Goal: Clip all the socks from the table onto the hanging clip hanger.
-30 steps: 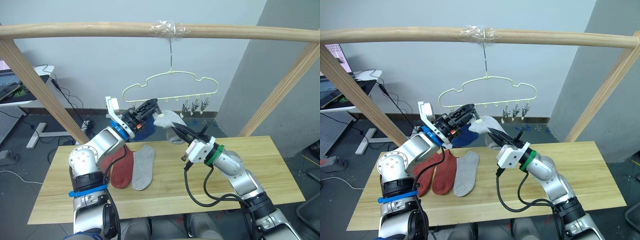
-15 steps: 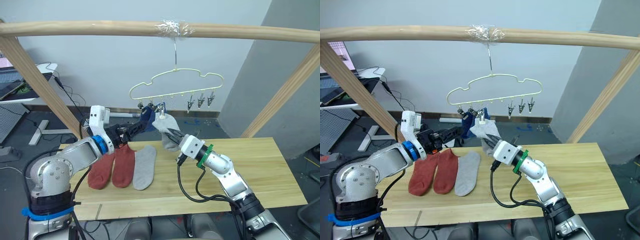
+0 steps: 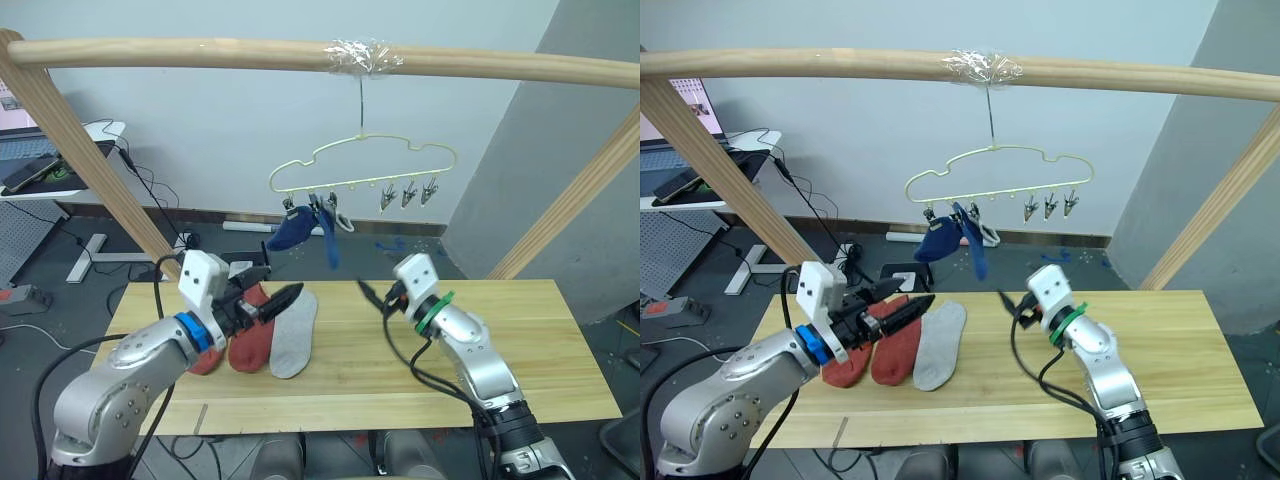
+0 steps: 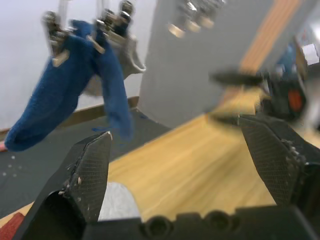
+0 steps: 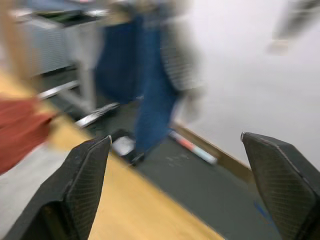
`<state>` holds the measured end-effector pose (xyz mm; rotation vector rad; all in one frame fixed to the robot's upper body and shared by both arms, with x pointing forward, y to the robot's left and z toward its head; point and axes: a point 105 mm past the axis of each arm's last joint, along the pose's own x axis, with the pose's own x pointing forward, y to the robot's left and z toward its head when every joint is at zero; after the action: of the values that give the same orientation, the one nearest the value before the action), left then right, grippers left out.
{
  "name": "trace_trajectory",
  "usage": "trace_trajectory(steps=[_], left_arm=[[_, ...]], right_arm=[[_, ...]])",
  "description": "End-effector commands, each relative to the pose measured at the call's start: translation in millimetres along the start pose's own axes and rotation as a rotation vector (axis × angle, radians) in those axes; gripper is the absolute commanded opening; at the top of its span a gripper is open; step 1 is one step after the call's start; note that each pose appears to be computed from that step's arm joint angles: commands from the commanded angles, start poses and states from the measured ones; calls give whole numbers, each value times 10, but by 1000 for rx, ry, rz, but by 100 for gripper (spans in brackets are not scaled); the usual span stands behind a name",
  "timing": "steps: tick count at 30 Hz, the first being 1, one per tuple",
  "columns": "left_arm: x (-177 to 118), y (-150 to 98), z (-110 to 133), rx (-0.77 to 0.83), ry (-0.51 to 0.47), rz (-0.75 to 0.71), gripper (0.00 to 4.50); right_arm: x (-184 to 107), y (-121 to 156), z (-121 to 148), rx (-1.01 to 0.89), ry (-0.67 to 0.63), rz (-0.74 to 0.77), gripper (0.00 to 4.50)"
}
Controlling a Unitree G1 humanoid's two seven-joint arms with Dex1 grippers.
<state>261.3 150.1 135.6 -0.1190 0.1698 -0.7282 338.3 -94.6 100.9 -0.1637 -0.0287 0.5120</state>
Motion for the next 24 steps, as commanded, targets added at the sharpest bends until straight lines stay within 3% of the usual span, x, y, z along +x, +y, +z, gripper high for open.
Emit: trace_trajectory(steps=[1,4,7,24], left_arm=[[3,-50,184,116,-85,-13,450],[34,39,275,169,-136,30,450],[80,80,314,190,-161,39,450],[262,-43,458,195,-259,16,450]], right_arm=[[-3,-121,331,69,-66,-84,445],[24,-156,489,111,-99,-133,385],[83,-117,548,104,-102,-137,280],[439,-184,758,181,-142,-256,280]])
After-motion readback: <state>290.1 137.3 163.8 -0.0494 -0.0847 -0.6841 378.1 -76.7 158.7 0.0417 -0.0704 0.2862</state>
